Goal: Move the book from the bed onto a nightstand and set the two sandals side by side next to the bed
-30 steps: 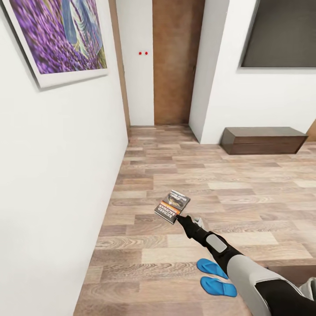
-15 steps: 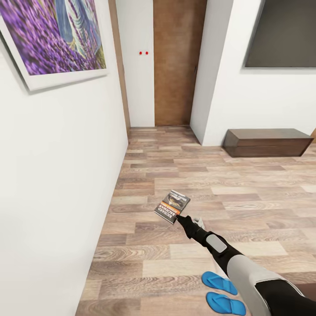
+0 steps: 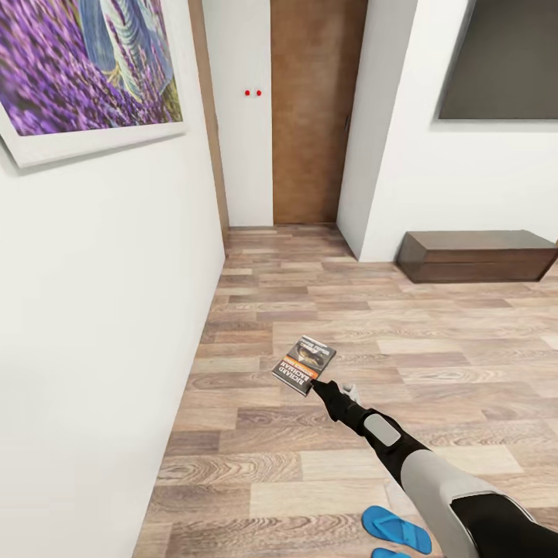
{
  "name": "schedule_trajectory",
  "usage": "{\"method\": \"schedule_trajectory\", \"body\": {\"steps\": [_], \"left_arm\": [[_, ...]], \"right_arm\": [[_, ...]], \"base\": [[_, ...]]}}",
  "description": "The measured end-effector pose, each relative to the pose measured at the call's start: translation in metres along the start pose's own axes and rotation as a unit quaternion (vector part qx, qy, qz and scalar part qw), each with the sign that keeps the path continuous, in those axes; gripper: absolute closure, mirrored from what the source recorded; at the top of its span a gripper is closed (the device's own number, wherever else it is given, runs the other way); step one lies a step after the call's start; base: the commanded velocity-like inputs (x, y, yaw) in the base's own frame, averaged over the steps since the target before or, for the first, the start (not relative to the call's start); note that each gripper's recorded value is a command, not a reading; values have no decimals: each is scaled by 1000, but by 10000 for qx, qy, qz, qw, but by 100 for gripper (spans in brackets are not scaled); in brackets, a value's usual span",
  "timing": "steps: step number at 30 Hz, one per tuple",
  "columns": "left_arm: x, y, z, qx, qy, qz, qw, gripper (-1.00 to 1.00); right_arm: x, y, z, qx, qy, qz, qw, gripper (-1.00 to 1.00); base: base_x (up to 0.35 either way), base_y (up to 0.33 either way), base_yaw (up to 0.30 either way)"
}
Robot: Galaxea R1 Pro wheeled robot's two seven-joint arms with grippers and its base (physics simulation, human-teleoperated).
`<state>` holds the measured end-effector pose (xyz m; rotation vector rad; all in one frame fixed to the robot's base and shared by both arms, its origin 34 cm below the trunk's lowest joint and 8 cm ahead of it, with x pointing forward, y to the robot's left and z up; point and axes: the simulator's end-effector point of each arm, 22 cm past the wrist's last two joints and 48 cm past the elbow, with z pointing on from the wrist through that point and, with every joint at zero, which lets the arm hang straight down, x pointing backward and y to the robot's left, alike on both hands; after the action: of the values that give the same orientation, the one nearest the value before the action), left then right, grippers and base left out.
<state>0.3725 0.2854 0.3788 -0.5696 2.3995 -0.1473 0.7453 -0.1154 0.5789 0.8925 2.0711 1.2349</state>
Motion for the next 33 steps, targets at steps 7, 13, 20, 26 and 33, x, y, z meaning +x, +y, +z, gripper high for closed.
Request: {"method": "schedule_trajectory", "body": {"steps": [7,13,20,26,33], "left_arm": [[0,0,0,0,-1,1,10000,-100],[0,0,0,0,-1,0,10000,-100],[0,0,0,0,0,0,10000,-100],[0,0,0,-2,3,-3,10000,-100],[-1,0,0,4,-12,-1,10000,-100]], "right_arm": [[0,0,0,0,2,0,10000,100],[0,0,0,-1,2,0,10000,100],[0,0,0,-1,2,1,10000,100],[0,0,0,-1,2,1,10000,100],[-1,3,-1,-19,-7,-10,10000,100]], "base": [[230,74,0],[230,81,0],[230,13,0],[229,2,-1],[230,0,-96]]}}
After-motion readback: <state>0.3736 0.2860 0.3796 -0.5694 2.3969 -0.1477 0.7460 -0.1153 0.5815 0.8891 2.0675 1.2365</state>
